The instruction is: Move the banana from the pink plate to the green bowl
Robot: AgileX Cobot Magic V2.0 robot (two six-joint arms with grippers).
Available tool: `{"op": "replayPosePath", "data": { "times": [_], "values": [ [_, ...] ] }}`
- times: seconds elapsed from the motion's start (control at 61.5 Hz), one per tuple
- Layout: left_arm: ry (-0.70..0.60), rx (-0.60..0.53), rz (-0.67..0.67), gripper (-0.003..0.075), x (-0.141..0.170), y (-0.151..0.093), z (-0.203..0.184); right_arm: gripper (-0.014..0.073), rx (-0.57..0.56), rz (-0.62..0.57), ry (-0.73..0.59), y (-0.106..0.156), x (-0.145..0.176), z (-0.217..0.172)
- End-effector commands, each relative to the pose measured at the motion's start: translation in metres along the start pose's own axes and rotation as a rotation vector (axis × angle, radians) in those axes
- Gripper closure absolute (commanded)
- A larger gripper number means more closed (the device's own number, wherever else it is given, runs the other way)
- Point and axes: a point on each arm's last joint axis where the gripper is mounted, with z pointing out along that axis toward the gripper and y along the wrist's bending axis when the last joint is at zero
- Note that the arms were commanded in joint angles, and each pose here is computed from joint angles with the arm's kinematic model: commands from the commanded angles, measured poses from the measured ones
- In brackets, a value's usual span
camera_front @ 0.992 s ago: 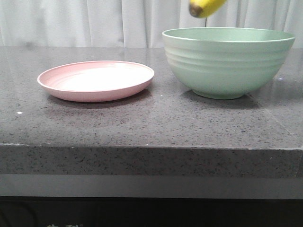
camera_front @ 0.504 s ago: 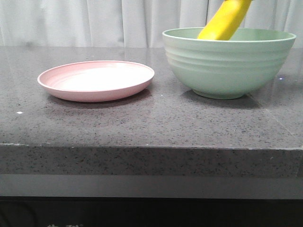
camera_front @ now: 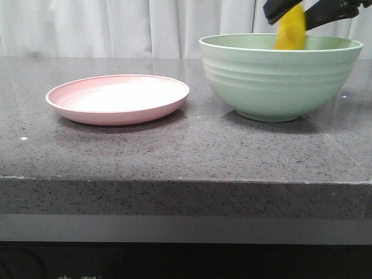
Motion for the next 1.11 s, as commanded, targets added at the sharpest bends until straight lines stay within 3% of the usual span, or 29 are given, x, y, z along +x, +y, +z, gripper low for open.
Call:
{"op": "replayPosePath", "data": {
  "times": [0.0, 0.277, 0.374, 0.553, 0.667, 0.797, 1.09],
  "values": [
    [-0.085, 0.021, 0.020, 0.0101, -0.013, -0.013, -0.009, -0.0008, 0.046, -0.046, -0.111, 0.012, -0.024, -0.038],
    [-0.019, -0.052, -0.013, 0.0101, -0.008, -0.006, -0.009, -0.0006, 0.167, -0.026, -0.084, 0.038, -0.024, -0.111],
    [0.036, -0.163, -0.059, 0.0101, -0.005, 0.000, -0.014, -0.0006, 0.202, -0.008, -0.041, 0.049, -0.016, -0.139],
    [0.110, -0.469, -0.112, 0.0102, -0.003, 0.006, -0.037, -0.0006, 0.294, 0.003, 0.015, 0.060, 0.007, -0.176],
    [0.078, -0.652, -0.134, 0.0104, 0.004, 0.000, -0.060, -0.0006, 0.367, 0.020, 0.009, 0.063, 0.026, -0.193],
    [0.012, -0.818, -0.125, 0.0141, 0.018, -0.012, -0.085, -0.0006, 0.376, 0.045, 0.001, 0.072, 0.052, -0.210],
    [-0.126, -0.917, -0.137, 0.0185, 0.058, -0.043, -0.115, -0.0006, 0.357, 0.065, -0.057, 0.091, 0.110, -0.238]
  ]
}}
